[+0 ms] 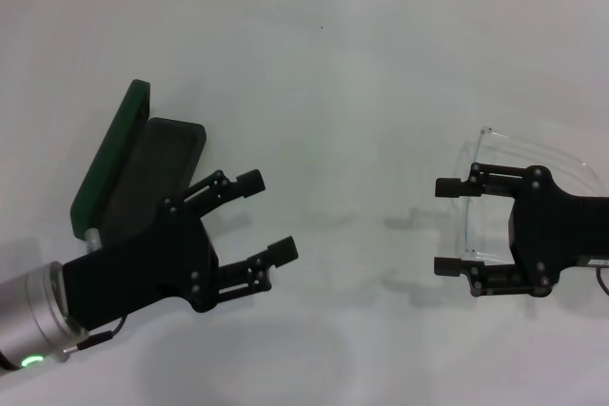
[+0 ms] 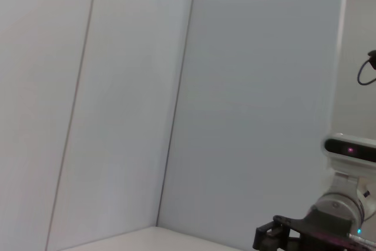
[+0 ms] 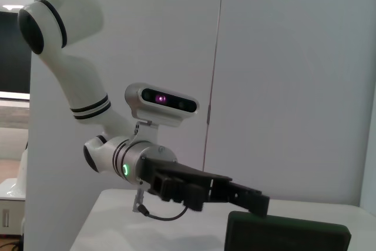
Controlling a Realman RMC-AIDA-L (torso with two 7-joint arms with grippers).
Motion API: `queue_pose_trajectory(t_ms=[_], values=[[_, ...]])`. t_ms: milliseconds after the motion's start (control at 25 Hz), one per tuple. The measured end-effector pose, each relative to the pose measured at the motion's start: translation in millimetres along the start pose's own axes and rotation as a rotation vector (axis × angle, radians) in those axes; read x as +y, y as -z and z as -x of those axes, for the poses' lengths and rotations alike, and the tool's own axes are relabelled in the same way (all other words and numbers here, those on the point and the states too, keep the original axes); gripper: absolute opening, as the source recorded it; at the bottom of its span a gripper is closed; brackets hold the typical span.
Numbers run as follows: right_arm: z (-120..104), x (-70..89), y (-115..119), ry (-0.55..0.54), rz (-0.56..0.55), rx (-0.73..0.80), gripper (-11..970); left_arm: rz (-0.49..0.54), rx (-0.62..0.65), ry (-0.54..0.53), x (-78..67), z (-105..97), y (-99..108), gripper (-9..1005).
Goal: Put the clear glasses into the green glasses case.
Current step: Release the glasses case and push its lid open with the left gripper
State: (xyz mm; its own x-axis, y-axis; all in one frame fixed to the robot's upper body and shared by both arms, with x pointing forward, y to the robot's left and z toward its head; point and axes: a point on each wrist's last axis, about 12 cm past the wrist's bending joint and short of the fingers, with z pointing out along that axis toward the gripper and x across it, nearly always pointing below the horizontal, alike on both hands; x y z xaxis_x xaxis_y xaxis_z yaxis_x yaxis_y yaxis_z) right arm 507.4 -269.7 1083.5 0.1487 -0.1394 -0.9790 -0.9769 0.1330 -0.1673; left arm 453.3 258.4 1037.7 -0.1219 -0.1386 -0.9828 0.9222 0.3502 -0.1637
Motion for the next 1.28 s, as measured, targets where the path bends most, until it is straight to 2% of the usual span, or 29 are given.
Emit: queue_pose_trajectory(t_ms=[440,680,840,960,1040,1160,1280], values=[[1,-1.0,-2,0.006,0.025,0.008,749,0.006,0.002,0.015,-0.9,-1,1,874],[0,-0.4,-2,0.005,0.021,0.011,748,0.057,-0.032,0.028,3.6,2,2,874],[0,-0.3,-2,0.008,0.022,0.012,747,0.09,-0.052,0.045,26.5,21,8,874],[0,-0.5,-2,0.005,0.022,0.012,746,0.074,-0.037,0.059,44.1,37,8,874],[1,-0.9,-2,0.006,0.023,0.013,746,0.082,-0.011,0.074,61.2,52,9,875],[1,-2.0,-2,0.008,0.024,0.015,745,0.168,0.022,0.097,87.3,71,15,875],[1,-2.9,-3,0.008,0.019,0.021,745,0.265,0.089,0.125,104.8,83,25,875]])
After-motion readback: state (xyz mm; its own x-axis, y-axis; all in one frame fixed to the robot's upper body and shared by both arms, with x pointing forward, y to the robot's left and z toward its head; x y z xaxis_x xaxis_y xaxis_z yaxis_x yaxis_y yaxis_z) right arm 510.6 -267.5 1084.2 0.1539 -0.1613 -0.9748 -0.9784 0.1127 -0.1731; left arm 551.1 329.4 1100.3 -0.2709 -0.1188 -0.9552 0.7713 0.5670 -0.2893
